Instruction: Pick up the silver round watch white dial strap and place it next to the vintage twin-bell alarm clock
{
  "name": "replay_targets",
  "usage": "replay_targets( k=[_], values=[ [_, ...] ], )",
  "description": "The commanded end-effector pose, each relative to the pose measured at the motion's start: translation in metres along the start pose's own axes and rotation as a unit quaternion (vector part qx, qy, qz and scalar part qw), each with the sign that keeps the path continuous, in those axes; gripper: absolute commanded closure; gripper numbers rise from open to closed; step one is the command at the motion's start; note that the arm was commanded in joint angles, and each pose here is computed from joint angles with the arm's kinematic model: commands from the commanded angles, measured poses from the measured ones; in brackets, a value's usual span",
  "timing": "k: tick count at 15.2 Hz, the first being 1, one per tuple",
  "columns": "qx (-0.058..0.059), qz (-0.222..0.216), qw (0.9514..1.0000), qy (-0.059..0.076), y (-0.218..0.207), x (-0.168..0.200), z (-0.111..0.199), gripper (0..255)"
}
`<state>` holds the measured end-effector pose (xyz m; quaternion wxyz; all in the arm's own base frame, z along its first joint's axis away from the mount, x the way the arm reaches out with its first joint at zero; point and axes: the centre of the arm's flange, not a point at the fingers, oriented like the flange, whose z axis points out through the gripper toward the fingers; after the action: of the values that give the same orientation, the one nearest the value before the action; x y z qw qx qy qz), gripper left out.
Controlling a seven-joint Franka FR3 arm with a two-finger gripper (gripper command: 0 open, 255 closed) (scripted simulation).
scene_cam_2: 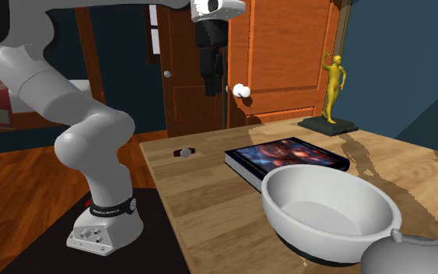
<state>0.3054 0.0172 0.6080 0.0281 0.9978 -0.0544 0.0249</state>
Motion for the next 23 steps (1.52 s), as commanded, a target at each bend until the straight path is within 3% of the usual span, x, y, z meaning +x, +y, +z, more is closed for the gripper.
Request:
replay_targets(
  k=[1,5,9,13,18,19,23],
  values=[
    [0.0,0.0,1.0,0.0,0.0,0.0,0.0,0],
    [-0.015,-0.073,0.9972,0.003,-0.041,-0.024,0.031,0],
    [-0.03,-0.146,0.9888,0.007,-0.076,-0.054,0.063,0],
    [-0.044,-0.219,0.9748,0.01,-0.106,-0.088,0.097,0],
    [-0.062,-0.307,0.9496,0.014,-0.135,-0.136,0.14,0],
    [-0.064,-0.314,0.947,0.015,-0.136,-0.141,0.144,0],
    [-0.064,-0.314,0.947,0.015,-0.134,-0.139,0.165,0]
  ],
)
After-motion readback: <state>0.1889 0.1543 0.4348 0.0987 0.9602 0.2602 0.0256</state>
